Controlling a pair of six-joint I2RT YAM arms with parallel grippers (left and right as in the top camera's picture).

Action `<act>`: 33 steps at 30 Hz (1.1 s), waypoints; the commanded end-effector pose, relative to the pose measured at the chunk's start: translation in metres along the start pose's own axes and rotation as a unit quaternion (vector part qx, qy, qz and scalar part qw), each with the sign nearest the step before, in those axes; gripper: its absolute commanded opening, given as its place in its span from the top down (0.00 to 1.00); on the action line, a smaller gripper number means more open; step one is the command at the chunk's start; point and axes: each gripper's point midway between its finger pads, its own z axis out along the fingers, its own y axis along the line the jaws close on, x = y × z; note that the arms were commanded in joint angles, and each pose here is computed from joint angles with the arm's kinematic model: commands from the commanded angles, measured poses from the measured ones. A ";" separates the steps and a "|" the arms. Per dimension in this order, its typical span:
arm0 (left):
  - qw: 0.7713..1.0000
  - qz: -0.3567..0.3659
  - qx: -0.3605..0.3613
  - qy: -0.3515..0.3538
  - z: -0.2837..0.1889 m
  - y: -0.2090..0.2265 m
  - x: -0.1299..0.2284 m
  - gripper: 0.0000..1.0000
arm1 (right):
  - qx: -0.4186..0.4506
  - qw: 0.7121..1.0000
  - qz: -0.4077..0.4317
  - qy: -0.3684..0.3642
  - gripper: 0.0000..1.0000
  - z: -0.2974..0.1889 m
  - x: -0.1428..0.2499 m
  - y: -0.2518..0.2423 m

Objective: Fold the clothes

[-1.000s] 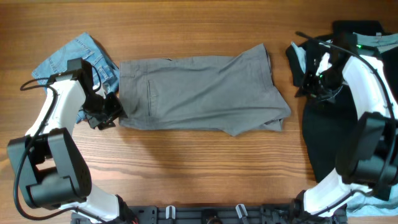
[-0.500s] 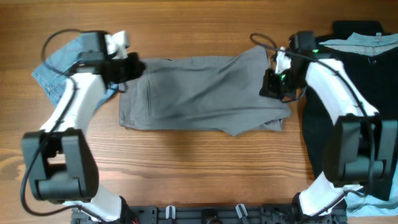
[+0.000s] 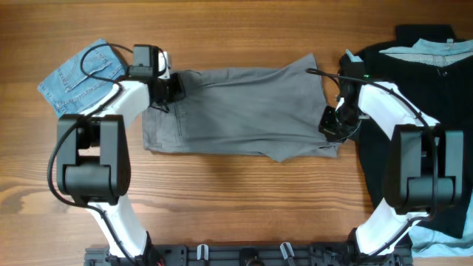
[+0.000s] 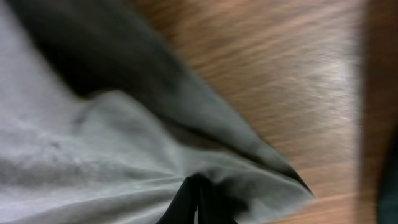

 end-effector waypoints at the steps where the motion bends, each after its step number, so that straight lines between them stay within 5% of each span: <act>1: 0.999 -0.050 0.018 -0.003 -0.006 0.023 -0.016 0.66 | 0.099 0.993 0.069 -0.013 0.95 0.002 -0.010 -0.065; 5: 0.994 -0.045 0.095 -0.014 -0.038 -0.004 -0.036 0.59 | 0.067 0.996 0.059 0.002 0.96 -0.009 -0.015 -0.073; 10: 0.995 0.001 0.096 -0.003 -0.091 -0.022 -0.026 0.52 | -0.021 0.999 0.002 -0.048 0.89 -0.056 -0.027 -0.043; 13: 0.999 -0.001 0.011 0.036 -0.116 0.001 0.002 0.44 | -0.171 0.975 -0.096 -0.107 0.82 -0.107 -0.026 0.010; 16: 0.993 -0.022 -0.058 0.096 -0.122 0.028 0.035 0.48 | -0.215 0.959 -0.141 -0.122 0.87 -0.123 -0.018 0.034; 18: 0.983 -0.060 -0.108 0.134 -0.122 0.050 0.059 0.50 | -0.212 0.957 -0.161 -0.113 0.90 -0.115 -0.013 0.044; 21: 0.965 -0.124 -0.175 0.149 -0.118 0.084 0.085 0.38 | -0.205 0.960 -0.178 -0.068 0.92 -0.085 0.003 0.062; 26: 0.966 -0.145 -0.154 0.149 -0.113 0.095 0.090 0.30 | -0.143 0.980 -0.137 0.002 0.96 -0.018 0.005 0.062; 33: 0.979 -0.108 -0.108 0.138 -0.105 0.084 0.080 0.03 | -0.040 0.996 0.038 0.076 0.96 0.035 -0.004 -0.012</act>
